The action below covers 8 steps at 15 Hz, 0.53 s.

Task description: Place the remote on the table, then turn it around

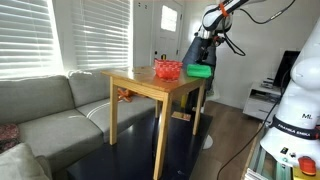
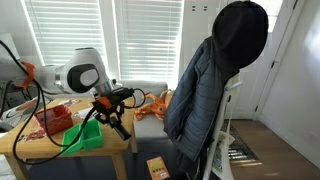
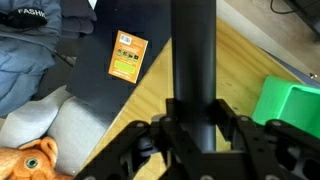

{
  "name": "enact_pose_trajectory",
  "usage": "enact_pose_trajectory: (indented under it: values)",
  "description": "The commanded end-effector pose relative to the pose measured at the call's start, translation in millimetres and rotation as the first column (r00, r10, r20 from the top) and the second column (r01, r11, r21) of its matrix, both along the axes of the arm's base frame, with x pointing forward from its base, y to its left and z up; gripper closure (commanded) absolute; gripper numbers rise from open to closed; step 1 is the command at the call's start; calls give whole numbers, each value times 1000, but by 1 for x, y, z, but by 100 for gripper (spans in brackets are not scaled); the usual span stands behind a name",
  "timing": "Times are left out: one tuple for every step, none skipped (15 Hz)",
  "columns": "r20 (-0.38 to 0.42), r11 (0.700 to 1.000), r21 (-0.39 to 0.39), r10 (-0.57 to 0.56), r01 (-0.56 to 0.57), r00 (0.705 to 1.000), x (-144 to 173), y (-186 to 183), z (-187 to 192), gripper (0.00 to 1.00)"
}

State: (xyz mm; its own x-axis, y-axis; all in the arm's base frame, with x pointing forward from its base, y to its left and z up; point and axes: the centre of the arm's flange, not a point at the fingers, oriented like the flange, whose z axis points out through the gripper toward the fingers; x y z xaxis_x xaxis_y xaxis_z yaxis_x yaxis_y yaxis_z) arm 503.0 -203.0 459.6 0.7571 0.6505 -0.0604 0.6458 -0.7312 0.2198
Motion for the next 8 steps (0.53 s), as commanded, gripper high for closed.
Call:
enact_pose_trajectory:
  values:
    - [-27, 996, 5, 86, -86, 996, 14, -18, -10, 82]
    - [-37, 995, 1, 104, -104, 994, 15, -21, -15, 82]
    - [-41, 991, -1, 132, -132, 990, 16, -25, -19, 82]
    - [-49, 989, -5, 148, -148, 988, 17, -27, -24, 82]
    - [-51, 986, -12, 165, -166, 985, 17, -29, -28, 82]
    - [-59, 983, -16, 180, -181, 982, 17, -31, -32, 82]
    - [-64, 981, -18, 193, -194, 979, 17, -32, -35, 82]
    - [-70, 978, -20, 206, -208, 976, 17, -32, -38, 82]
